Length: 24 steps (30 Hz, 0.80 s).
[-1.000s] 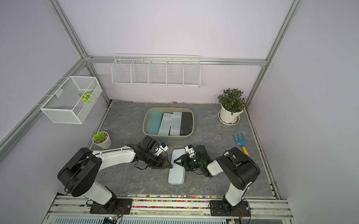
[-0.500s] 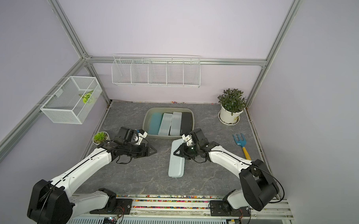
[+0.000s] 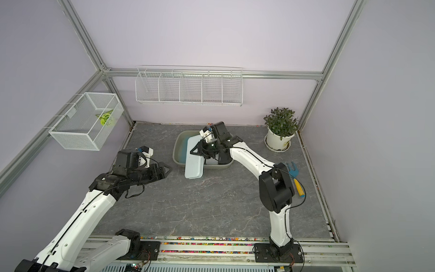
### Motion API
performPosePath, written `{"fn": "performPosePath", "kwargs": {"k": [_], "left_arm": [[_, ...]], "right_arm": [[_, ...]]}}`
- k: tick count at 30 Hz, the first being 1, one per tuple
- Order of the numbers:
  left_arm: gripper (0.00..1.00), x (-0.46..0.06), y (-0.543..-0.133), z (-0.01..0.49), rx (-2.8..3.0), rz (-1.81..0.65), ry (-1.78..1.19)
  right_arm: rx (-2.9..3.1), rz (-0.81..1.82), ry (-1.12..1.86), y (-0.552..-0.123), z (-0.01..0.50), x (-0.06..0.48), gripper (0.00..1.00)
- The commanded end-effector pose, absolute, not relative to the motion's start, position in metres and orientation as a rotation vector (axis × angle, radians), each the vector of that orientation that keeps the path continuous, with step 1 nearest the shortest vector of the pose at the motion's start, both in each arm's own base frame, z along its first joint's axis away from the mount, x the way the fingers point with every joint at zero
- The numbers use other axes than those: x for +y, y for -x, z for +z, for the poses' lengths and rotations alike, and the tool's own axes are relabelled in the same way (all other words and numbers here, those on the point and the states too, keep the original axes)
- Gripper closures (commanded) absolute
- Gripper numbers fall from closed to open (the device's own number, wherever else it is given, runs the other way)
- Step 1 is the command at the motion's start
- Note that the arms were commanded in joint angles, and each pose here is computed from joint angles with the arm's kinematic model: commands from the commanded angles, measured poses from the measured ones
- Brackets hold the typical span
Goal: Put the pencil case into the storage box
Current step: Place the pencil case at the storage box.
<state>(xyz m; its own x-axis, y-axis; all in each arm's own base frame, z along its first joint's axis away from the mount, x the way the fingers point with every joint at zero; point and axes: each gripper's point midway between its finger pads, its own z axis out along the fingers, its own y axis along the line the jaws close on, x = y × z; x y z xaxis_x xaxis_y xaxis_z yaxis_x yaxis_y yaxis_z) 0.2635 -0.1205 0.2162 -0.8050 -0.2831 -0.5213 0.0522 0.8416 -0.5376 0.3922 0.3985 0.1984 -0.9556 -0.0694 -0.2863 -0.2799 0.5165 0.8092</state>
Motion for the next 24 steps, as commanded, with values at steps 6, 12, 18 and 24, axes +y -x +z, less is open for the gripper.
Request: {"fn": "performPosePath", "kwargs": {"k": [6,12,18,24], "left_arm": [[0.17,-0.098,-0.269,0.234,2.36,-0.621,0.282],[0.17,-0.089,-0.272,0.234,2.359,-0.563,0.311],[0.17,-0.088,-0.278,0.228,2.386,-0.539,0.309],[0.17,-0.089,-0.283,0.222,2.405,-0.541,0.309]], "right_arm": [[2.523,1.429,0.223,-0.467,0.174,0.418,0.82],[2.474,1.411,0.173,-0.508,0.16,0.438,0.82],[2.499,1.401,0.101,-0.517,0.132,0.443,0.81],[2.513,1.423,0.086,-0.517,0.114,0.453,0.81]]}}
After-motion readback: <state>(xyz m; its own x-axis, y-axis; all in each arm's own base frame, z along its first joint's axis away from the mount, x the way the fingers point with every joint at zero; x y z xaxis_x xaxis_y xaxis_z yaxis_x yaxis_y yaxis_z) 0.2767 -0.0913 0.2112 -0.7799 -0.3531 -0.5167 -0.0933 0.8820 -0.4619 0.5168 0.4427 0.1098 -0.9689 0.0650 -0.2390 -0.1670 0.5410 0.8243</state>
